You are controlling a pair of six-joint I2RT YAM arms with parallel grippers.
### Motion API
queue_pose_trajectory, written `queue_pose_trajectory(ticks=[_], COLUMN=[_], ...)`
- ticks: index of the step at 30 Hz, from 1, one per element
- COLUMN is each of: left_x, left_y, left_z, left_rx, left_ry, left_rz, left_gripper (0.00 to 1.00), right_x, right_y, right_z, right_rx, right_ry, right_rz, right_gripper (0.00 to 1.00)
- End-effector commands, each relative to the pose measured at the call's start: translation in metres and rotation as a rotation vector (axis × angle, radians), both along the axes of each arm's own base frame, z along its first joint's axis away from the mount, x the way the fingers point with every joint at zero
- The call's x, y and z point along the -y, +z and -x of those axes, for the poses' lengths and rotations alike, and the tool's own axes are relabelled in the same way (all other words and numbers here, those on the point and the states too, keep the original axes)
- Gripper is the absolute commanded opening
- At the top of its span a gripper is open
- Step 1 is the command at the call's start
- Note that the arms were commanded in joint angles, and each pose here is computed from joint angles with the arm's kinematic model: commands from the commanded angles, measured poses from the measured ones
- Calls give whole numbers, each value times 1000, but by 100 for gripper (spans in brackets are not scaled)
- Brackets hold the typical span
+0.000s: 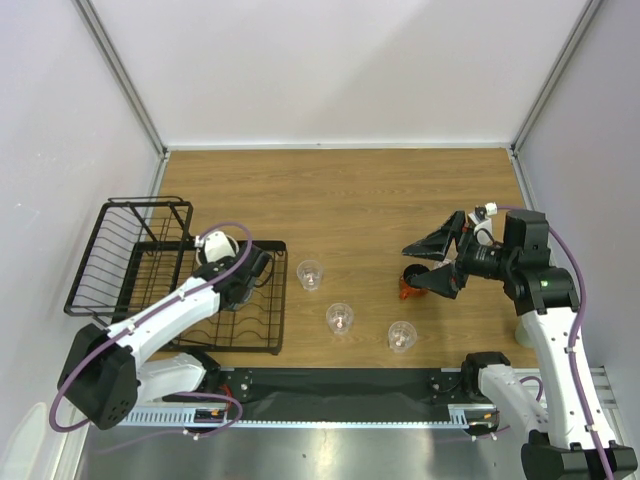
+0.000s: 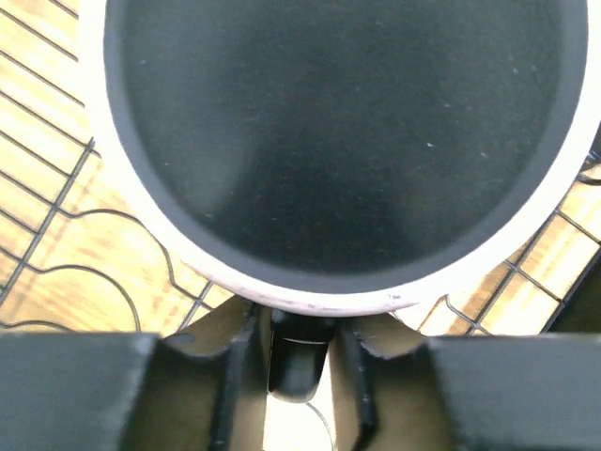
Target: Load the cups into the dish rack
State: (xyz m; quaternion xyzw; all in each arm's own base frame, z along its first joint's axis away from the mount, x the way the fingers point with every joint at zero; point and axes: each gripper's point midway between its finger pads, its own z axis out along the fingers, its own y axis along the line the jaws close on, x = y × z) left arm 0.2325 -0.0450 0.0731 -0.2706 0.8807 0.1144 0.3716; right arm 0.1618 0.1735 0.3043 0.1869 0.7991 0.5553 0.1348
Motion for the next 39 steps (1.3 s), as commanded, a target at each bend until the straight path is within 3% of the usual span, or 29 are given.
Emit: queue_pose_trajectory(ticks=[1, 5, 8, 16, 19, 22, 23, 29, 36, 39], left_x=[-10, -21, -29, -45, -44, -37, -37, -30, -3, 11], left_y=[14, 7, 2, 11, 13, 10, 9, 20, 36, 36], left_z=[-5, 2, 4, -11, -14, -13, -11, -9, -11, -10], left_rx=[43, 29, 19, 21, 15, -4, -4, 13, 44, 35], left_ry=[77, 168, 222, 280, 278, 268, 270, 264, 177, 152], left_rz=[-19, -4, 15, -49, -47, -12, -4, -7, 2, 15], left_gripper=[27, 12, 7, 10, 19, 38, 50, 76, 87, 87], right_x=[-2, -2, -2, -2, -1, 2, 3, 3, 3, 3], right_y=[7, 8, 8, 6, 6, 7, 7, 9, 9, 10], right_z=[1, 1, 2, 5, 4, 4, 3, 1, 0, -1], right_rx=[47, 51, 50, 47, 48, 61, 63, 74, 74, 75], right_ry=[37, 42, 46, 61, 66, 77, 75, 73, 64, 61], right_rz=[-18, -18, -18, -9, -5, 25, 34, 29, 26, 23], right_gripper=[98, 98, 98, 98, 98, 97, 97, 98, 97, 97])
